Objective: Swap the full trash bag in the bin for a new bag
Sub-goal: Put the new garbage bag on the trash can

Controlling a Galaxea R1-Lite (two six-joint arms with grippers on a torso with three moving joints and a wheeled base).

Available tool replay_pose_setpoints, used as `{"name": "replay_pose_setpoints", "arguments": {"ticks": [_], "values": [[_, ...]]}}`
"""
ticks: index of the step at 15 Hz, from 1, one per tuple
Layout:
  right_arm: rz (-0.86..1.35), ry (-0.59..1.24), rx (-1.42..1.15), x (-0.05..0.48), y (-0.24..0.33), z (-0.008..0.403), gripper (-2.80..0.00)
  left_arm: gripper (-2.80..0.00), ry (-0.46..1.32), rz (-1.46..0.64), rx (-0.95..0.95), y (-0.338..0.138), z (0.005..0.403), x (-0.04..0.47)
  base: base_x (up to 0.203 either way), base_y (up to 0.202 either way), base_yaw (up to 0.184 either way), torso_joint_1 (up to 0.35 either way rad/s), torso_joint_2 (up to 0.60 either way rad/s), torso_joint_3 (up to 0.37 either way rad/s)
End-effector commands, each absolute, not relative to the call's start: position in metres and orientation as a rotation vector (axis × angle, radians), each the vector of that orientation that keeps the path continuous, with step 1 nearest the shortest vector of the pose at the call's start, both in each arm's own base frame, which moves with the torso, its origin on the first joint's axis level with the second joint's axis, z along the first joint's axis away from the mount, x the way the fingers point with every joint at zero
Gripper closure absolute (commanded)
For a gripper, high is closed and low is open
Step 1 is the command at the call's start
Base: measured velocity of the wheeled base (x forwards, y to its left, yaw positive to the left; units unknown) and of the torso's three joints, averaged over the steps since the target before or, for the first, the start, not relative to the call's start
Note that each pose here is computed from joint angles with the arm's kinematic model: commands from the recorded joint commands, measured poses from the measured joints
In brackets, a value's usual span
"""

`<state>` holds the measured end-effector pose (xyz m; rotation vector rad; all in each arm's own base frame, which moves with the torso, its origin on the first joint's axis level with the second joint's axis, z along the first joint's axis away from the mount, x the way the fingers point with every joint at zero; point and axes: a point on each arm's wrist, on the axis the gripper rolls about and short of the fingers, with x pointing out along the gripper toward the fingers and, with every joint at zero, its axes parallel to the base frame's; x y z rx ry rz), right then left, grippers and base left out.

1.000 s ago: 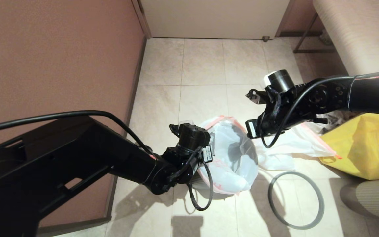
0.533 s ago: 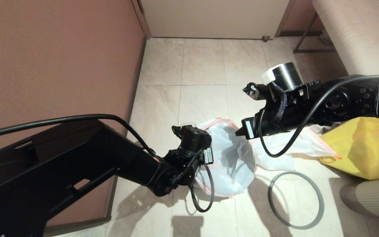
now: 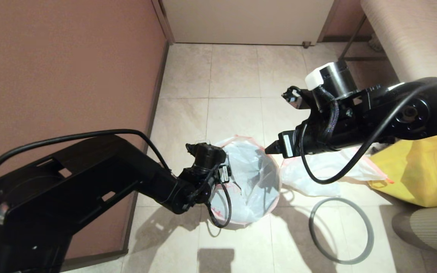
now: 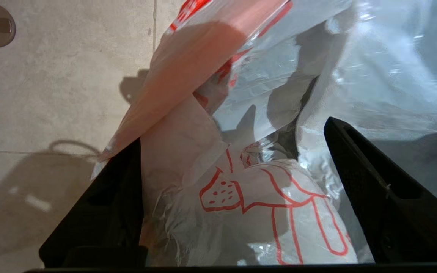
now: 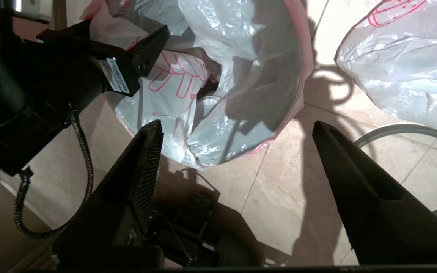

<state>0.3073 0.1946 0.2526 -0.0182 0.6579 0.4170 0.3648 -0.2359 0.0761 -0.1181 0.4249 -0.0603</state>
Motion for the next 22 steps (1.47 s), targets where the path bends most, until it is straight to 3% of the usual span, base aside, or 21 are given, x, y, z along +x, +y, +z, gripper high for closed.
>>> {"name": "replay_pose_setpoints", "arguments": {"ticks": [1,5,8,9,10,11,19,22], "values": [[0.413,0.666,-0.02,0.307,0.194,0.251,-2.8,-2.8,0.393,-0.075,-0.138,-0.233,0.098,0.357,0.0,0.0,0.0,0.0,0.0,0.0],[0.409,0.679,-0.019,0.309,0.194,0.247,-2.8,-2.8,0.528,-0.102,0.05,-0.216,0.127,0.333,0.0,0.0,0.0,0.0,0.0,0.0],[0.419,0.687,-0.02,0.301,0.194,0.251,-2.8,-2.8,0.469,-0.147,0.023,-0.204,0.168,0.316,0.0,0.0,0.0,0.0,0.0,0.0],[0.421,0.694,-0.025,0.299,0.194,0.251,-2.8,0.0,0.452,-0.163,0.02,-0.202,0.179,0.309,0.0,0.0,0.0,0.0,0.0,0.0],[0.432,0.7,-0.032,0.296,0.197,0.251,-2.8,0.0,0.446,-0.17,0.025,-0.199,0.188,0.303,0.0,0.0,0.0,0.0,0.0,0.0],[0.44,0.707,-0.04,0.295,0.201,0.249,0.0,0.0,0.433,-0.169,0.019,-0.194,0.199,0.3,0.0,0.0,0.0,0.0,0.0,0.0],[0.421,0.727,-0.101,0.366,0.266,0.185,0.0,0.0,0.186,-0.143,-0.055,-0.144,0.288,0.259,0.0,0.0,0.0,0.0,0.0,0.0],[0.485,0.728,-0.197,0.366,0.303,0.152,0.0,0.0,0.207,-0.185,-0.034,-0.144,0.297,0.235,0.0,0.0,0.0,0.0,0.0,0.0]]}}
